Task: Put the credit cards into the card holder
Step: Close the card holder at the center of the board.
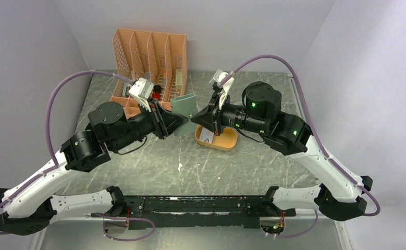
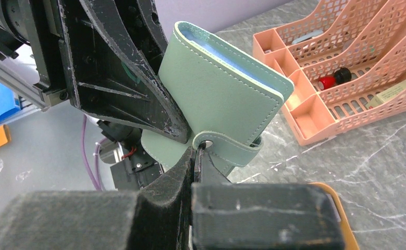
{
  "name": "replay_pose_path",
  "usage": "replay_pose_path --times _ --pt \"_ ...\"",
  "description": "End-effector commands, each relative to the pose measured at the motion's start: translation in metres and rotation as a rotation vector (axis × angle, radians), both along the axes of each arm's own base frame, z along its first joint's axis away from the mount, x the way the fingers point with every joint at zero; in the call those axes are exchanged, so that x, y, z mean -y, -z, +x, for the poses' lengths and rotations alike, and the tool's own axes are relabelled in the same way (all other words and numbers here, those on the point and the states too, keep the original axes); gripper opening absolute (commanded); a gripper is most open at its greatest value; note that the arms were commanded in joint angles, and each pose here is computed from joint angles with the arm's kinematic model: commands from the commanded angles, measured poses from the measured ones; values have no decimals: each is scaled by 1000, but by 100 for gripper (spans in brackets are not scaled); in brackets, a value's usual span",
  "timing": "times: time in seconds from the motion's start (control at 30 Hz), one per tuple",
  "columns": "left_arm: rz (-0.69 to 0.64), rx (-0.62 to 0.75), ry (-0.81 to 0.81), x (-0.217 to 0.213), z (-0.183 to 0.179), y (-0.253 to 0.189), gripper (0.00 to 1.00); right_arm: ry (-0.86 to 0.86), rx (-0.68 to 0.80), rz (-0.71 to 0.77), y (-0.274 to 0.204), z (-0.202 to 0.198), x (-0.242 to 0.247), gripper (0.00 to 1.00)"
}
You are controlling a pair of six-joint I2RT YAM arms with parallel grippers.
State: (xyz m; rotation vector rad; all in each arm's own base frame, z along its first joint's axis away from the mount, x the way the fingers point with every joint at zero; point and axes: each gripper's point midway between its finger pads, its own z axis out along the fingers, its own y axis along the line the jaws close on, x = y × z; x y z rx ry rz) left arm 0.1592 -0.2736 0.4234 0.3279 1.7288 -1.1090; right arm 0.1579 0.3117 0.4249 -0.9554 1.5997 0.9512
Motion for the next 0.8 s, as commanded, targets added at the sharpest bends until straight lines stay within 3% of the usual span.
replay_pose_path --times 0.0,0.77 --pt "-111 44 107 13 -16 -34 5 -4 1 33 -5 0 -7 0" --pt "-155 93 382 34 -57 -52 5 47 -27 -29 8 13 -11 0"
